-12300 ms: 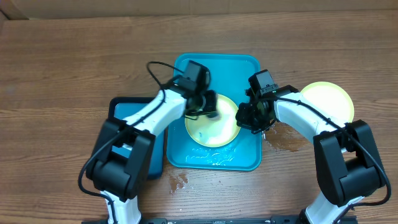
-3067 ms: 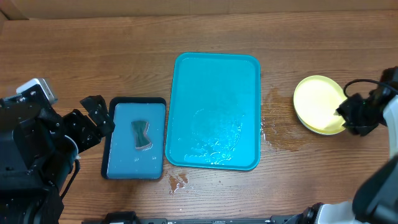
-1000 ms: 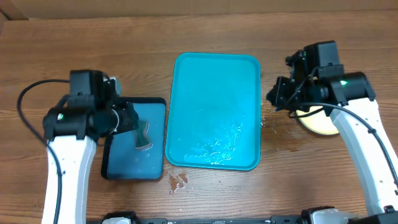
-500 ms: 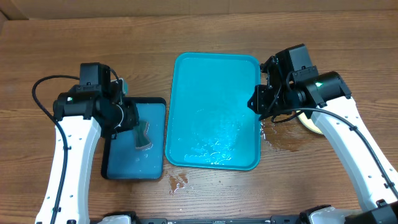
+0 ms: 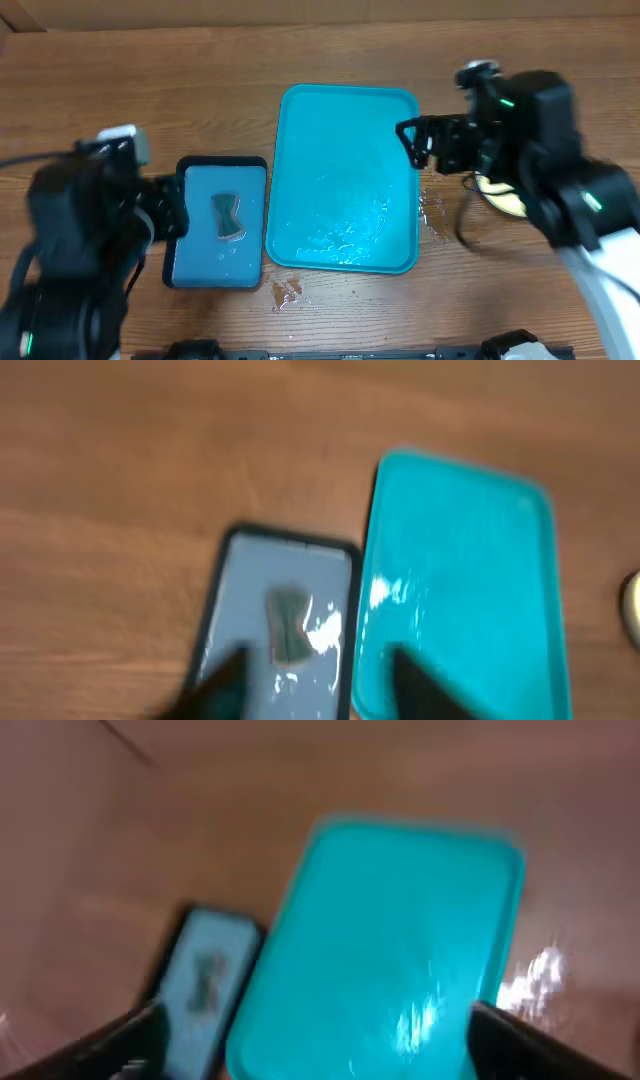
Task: Clean dirty plates on tray and stack at the side
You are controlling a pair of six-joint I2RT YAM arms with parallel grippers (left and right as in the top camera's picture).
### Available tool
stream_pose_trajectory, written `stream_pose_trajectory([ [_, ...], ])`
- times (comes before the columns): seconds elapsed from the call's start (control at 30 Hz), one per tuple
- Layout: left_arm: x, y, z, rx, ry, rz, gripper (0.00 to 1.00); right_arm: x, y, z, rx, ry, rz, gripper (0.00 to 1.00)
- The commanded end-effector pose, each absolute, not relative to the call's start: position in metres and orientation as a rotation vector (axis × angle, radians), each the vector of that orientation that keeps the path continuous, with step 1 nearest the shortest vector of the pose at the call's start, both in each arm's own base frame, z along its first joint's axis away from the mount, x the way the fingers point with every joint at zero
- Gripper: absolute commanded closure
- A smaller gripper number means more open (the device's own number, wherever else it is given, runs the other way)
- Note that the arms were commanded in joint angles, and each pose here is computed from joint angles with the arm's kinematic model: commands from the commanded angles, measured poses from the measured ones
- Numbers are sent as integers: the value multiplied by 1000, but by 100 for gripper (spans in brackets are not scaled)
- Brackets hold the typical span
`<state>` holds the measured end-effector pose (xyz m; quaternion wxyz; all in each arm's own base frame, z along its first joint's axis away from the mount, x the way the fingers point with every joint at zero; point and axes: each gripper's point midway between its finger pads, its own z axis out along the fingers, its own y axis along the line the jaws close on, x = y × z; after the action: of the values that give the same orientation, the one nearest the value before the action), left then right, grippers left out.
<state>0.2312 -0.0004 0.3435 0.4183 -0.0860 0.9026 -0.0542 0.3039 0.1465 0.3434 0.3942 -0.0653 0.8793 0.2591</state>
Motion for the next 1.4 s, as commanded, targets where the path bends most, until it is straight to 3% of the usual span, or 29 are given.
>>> stream_pose_trajectory([
  [0.0, 214, 5, 355, -203, 2214, -82, 0, 279, 136, 385, -175, 2095, 646, 0],
  [0.23, 191, 4, 347, -207, 2257, -81, 0, 255, 128, 397, -178, 2061, 650, 0],
  [0.7, 187, 4, 341, -223, 2283, -86, 0, 262, 133, 380, -181, 2123, 648, 0],
  [1.13, 187, 4, 341, -223, 2283, -86, 0, 213, 95, 384, -131, 1965, 541, 0],
  [1.37, 187, 4, 341, -223, 2283, -86, 0, 219, 39, 331, 94, 1855, 333, 0],
])
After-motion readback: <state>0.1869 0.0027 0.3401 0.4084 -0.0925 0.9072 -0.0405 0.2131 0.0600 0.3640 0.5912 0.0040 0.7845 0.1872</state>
